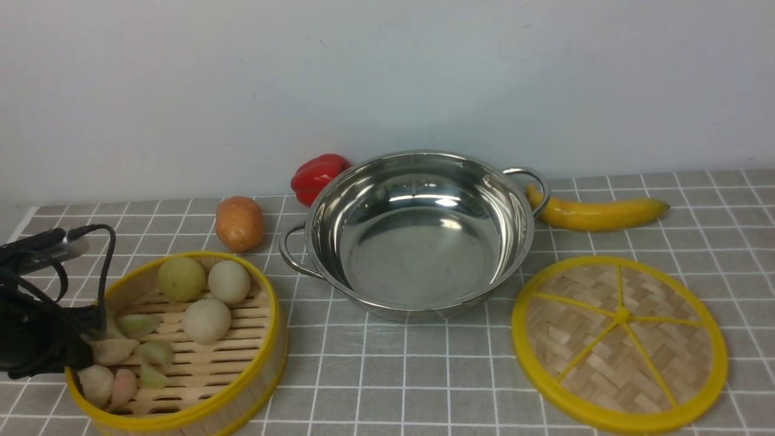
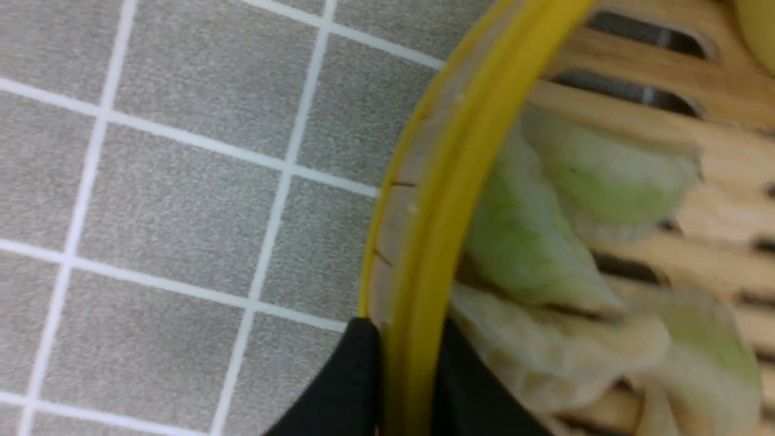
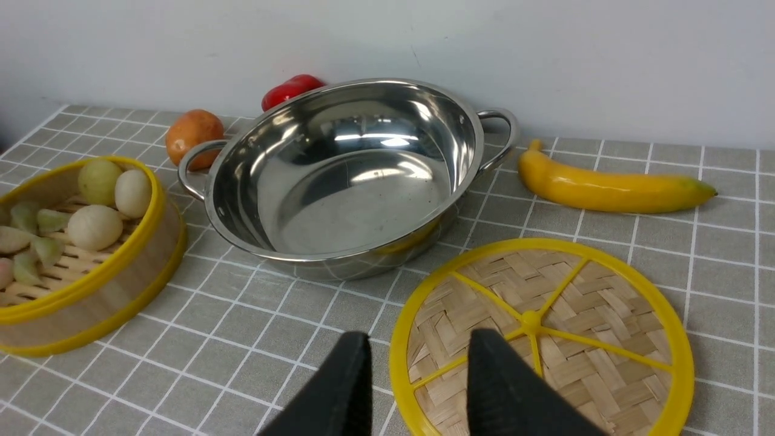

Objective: Place the steamer in the pot on the grey tablecloth, and put the lid on the steamer.
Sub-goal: 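Grasp the rim of the steamer basket holding the buns with the left gripper, then place the bamboo steamer basket with dumplings into the steel pot with the left gripper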

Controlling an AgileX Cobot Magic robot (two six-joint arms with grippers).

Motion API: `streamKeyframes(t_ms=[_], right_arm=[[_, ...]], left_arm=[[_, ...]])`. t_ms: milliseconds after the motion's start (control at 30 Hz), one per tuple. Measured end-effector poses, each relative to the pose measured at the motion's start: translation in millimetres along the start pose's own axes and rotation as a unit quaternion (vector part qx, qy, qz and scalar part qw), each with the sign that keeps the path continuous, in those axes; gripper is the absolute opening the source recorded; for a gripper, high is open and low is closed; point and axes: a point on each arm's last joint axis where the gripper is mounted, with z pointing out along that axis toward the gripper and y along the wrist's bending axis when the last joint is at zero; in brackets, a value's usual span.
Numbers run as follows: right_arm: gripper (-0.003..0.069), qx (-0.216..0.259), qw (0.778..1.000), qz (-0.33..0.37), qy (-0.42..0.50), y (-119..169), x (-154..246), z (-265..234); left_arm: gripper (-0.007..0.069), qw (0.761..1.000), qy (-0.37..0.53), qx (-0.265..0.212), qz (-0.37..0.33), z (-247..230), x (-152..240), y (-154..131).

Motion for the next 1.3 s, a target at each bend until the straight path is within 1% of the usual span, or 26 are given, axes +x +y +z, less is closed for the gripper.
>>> streamKeyframes(t_ms=[67, 333, 567, 667, 800, 933, 1033, 1133, 1167, 1300], right_arm=[[0.0243, 0.0, 1.0, 0.0, 0.0, 0, 0, 0], [0.0243, 0.0, 1.0, 0.001, 0.0, 0, 0, 0], [0.0243, 0.0, 1.0, 0.001, 0.0, 0, 0, 0], [0.0243, -0.001, 1.0, 0.001, 0.004, 0, 1, 0], [0.0243, -0.002, 1.0, 0.001, 0.007, 0, 1, 0], [0.0243, -0.003, 1.0, 0.001, 0.009, 1, 2, 0], [0.0243, -0.003, 1.0, 0.002, 0.009, 1, 2, 0], [0.0243, -0.003, 1.0, 0.013, 0.011, 1, 2, 0], [0.0243, -0.003, 1.0, 0.015, 0.011, 1, 2, 0], [0.0243, -0.005, 1.0, 0.025, 0.016, 1, 3, 0]], left_arm=[[0.0053, 1.0, -0.001, -0.005, 0.012, 0, 0, 1], [0.0053, 1.0, 0.002, -0.003, 0.002, 0, -3, 1], [0.0053, 0.999, 0.028, 0.003, 0.019, -6, -12, 2], [0.0053, 0.999, 0.043, 0.005, 0.026, -22, -24, 9], [0.0053, 0.999, 0.038, -0.001, 0.026, -37, -38, 14], [0.0053, 0.999, 0.025, -0.006, 0.032, -58, -58, 12], [0.0053, 0.998, 0.022, -0.004, 0.053, -69, -69, 0], [0.0053, 0.996, 0.005, -0.006, 0.092, -85, -86, -28], [0.0053, 0.995, 0.003, -0.005, 0.095, -86, -88, -30], [0.0053, 0.986, -0.038, 0.005, 0.161, -103, -106, -92]])
